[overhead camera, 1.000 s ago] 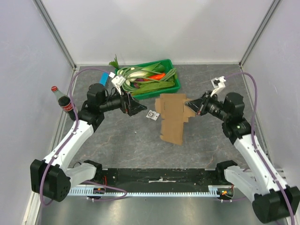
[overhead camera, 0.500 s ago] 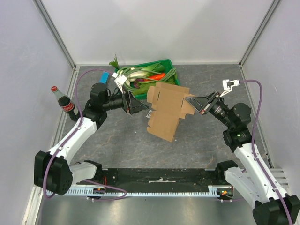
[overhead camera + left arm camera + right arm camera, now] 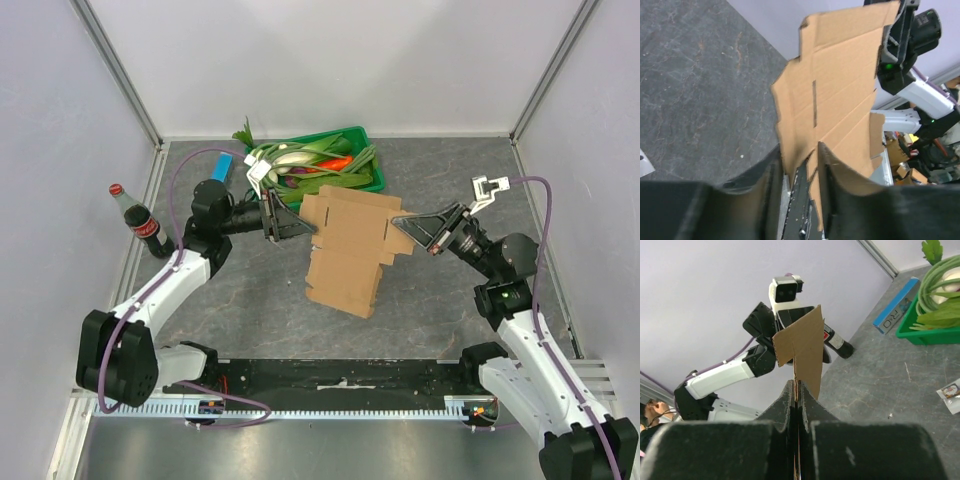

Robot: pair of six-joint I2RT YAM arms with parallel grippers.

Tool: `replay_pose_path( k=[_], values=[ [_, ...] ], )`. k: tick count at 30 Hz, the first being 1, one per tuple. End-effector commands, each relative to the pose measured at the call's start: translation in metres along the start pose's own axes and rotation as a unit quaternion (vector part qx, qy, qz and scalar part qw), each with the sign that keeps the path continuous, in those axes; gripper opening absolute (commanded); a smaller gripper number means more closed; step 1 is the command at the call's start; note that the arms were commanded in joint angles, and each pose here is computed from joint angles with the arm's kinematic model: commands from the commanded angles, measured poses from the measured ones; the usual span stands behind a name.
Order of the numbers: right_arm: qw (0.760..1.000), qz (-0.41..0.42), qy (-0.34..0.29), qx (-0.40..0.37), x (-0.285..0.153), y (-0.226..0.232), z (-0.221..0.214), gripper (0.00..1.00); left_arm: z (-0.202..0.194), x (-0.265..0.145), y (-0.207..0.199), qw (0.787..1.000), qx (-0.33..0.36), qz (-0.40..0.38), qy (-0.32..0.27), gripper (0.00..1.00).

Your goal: Fold the paper box

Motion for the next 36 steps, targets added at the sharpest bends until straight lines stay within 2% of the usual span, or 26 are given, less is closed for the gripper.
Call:
replay_pose_path(
  k=[1,2,3,4,5,8,11,16,18,22,23,26,30,32,36],
  values=[
    [0.999,-0.012,0.017,-0.036,-0.003,-0.003,-0.005,0.0,0.011,-0.005,-0.015,0.999,0.028,-0.028,-0.016,0.27],
    [0.994,-0.063,0.029,-0.082,-0.005,-0.017,-0.002,0.06,0.01,-0.005,-0.014,0.999,0.04,-0.024,-0.014,0.18],
    [0.988,-0.109,0.023,-0.106,-0.007,-0.028,0.004,0.21,0.011,-0.005,-0.01,0.999,0.04,-0.008,-0.014,0.04],
    [0.978,-0.155,0.031,-0.136,-0.011,-0.039,0.009,0.37,0.01,-0.005,-0.007,0.999,0.042,0.005,-0.011,0.02],
    [0.96,-0.212,0.058,-0.175,-0.019,-0.048,0.014,0.58,0.004,-0.007,-0.003,0.999,0.044,0.02,0.001,0.02],
    [0.937,-0.264,0.075,-0.217,-0.019,-0.051,0.03,0.8,0.005,-0.006,-0.002,0.998,0.056,0.031,0.008,0.02],
    [0.932,-0.234,0.14,-0.239,-0.003,-0.049,0.028,0.86,0.001,-0.002,-0.006,0.998,0.057,0.019,0.015,0.02],
    [0.922,-0.131,0.26,-0.256,0.034,-0.041,-0.008,0.83,-0.011,0.008,-0.02,0.997,0.047,-0.036,0.045,0.02],
    [0.918,-0.095,0.292,-0.251,0.044,-0.041,-0.021,0.78,-0.014,0.01,-0.028,0.995,0.048,-0.062,0.054,0.02],
    [0.915,-0.038,0.316,-0.249,0.054,-0.039,-0.037,0.7,-0.019,0.014,-0.038,0.993,0.052,-0.088,0.063,0.02],
    [0.914,-0.028,0.323,-0.245,0.055,-0.041,-0.041,0.62,-0.02,0.015,-0.04,0.992,0.055,-0.091,0.065,0.02],
    [0.908,-0.008,0.337,-0.248,0.052,-0.041,-0.049,0.52,-0.023,0.016,-0.045,0.99,0.055,-0.105,0.071,0.02],
    [0.903,-0.068,0.284,-0.317,0.047,-0.042,-0.027,0.71,-0.024,0.017,-0.048,0.989,0.058,-0.112,0.073,0.02],
    [0.898,-0.065,0.283,-0.33,0.045,-0.035,-0.025,0.73,-0.024,0.017,-0.05,0.989,0.058,-0.117,0.074,0.02],
    [0.873,-0.078,0.309,-0.37,0.035,-0.047,-0.025,0.74,-0.024,0.016,-0.054,0.987,0.062,-0.129,0.076,0.02]
  ],
)
Point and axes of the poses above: each gripper's point midway between its finger pads, its own x axis out along the fingers, its own y axis along the line the jaws close on, z = x × y, the point moved 2 cm from there along -x, back along the fingers, and after that the axes turned 14 degrees about x, right-handed, at the moved point
